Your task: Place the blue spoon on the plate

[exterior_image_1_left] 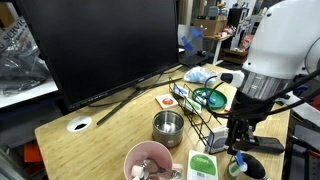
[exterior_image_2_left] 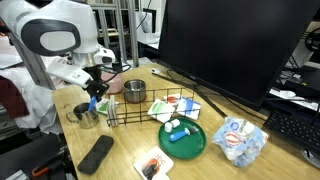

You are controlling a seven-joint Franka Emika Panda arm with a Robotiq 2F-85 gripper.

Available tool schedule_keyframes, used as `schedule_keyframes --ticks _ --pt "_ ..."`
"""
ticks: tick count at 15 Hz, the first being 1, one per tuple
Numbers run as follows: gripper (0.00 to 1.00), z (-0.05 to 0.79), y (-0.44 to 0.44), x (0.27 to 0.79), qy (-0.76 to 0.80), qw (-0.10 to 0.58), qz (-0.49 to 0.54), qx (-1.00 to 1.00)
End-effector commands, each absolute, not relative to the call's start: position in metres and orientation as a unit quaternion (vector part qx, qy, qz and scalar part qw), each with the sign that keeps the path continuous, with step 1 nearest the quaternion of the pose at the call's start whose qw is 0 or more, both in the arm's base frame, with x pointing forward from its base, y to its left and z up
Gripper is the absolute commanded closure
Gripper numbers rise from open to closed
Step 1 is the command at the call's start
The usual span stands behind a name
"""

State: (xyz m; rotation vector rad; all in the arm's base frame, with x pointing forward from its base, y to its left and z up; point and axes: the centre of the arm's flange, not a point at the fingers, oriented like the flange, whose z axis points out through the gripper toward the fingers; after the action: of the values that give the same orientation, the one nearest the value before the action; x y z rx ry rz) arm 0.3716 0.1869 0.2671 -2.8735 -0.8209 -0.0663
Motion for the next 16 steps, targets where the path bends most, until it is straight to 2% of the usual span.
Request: schedule_keyframes --ticks 1,16 --pt "0.93 0.288 0.178 0.371 -0.268 0.073 -0.034 -0.96" --pt "0.93 0.417 0.141 0.383 -0.222 0.059 -0.214 -0.949"
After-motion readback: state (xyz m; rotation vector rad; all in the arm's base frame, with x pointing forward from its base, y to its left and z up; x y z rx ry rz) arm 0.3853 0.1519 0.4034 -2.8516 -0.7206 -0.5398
